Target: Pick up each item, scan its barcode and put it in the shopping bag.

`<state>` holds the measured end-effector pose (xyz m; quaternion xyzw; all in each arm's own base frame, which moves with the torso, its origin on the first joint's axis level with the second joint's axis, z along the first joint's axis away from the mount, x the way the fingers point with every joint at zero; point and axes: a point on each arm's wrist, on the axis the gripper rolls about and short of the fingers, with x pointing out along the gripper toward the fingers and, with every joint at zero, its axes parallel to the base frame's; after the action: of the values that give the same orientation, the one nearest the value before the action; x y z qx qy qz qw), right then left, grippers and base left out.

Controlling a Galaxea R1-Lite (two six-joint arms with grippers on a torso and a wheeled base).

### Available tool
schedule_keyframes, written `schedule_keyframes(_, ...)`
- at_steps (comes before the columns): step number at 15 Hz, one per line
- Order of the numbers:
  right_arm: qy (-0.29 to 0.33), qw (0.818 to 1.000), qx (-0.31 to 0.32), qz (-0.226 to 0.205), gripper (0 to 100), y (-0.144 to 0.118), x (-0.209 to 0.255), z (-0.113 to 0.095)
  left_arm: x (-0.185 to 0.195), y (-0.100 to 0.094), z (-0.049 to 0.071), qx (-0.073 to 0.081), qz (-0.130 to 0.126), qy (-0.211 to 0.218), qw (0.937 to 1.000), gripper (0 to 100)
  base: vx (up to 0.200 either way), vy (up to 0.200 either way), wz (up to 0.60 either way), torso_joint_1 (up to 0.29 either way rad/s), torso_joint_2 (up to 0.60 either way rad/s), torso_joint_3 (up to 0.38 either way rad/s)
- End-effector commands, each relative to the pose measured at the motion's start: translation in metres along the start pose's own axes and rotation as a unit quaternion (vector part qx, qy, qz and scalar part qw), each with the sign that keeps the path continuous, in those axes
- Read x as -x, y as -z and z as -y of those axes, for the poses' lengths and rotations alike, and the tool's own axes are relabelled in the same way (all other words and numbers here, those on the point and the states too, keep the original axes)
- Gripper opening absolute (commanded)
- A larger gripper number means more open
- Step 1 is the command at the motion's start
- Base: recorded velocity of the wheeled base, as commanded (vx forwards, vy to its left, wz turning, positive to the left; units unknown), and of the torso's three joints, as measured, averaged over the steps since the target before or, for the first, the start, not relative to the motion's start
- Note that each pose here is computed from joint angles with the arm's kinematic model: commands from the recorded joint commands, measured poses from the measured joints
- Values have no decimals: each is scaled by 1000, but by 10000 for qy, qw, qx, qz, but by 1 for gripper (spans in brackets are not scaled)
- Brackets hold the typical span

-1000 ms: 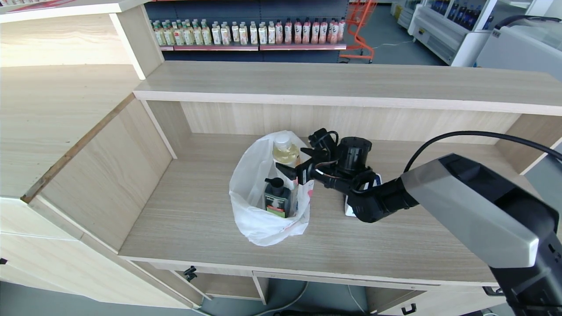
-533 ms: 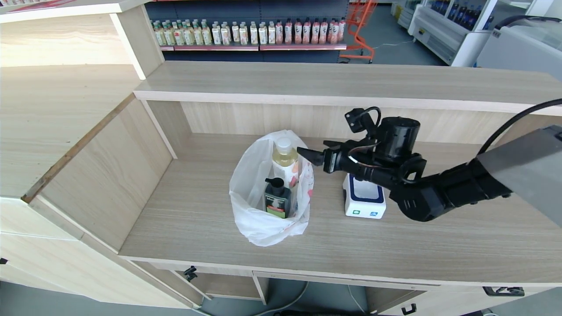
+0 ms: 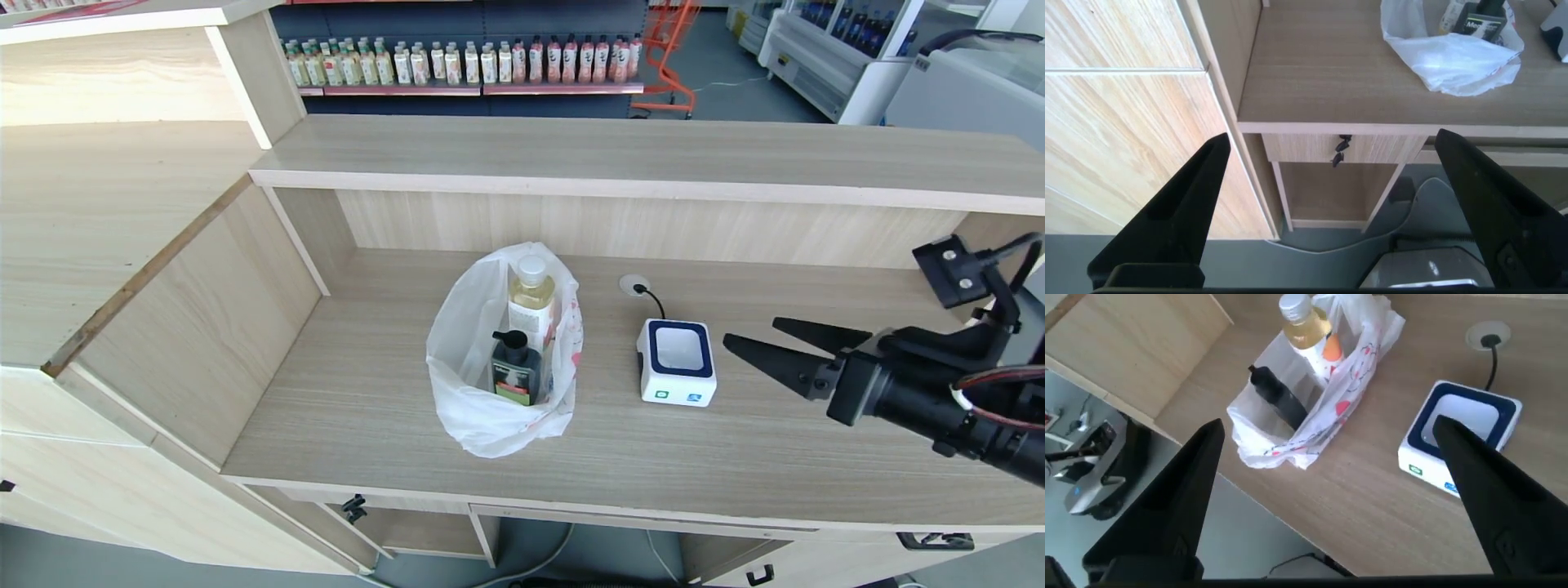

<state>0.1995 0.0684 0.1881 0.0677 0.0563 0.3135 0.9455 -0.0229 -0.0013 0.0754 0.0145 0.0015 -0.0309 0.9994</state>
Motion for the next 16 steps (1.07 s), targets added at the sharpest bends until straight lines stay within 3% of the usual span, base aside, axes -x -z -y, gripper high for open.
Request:
schedule_keyframes(1,730,9971,198,106,100,30,93,-12,0,0,0,0,-4,-2,10000,100,0,0,0,0,0,0)
schedule_keyframes(5,1525,9870,414,280,100,78,161,-37,0,0,0,0,-4,-2,10000,100,0,0,0,0,0,0)
schedule_keyframes(9,2771,9570,730,448,100,133,207,-57,0,0,0,0,-4,-2,10000,100,0,0,0,0,0,0)
schedule_keyframes(12,2835,9508,1056,664,100,133,211,-59,0,0,0,0,4,-2,10000,100,0,0,0,0,0,0)
schedule_keyframes(16,3009,9472,924,614,100,135,211,-58,0,0,0,0,-4,-2,10000,100,0,0,0,0,0,0)
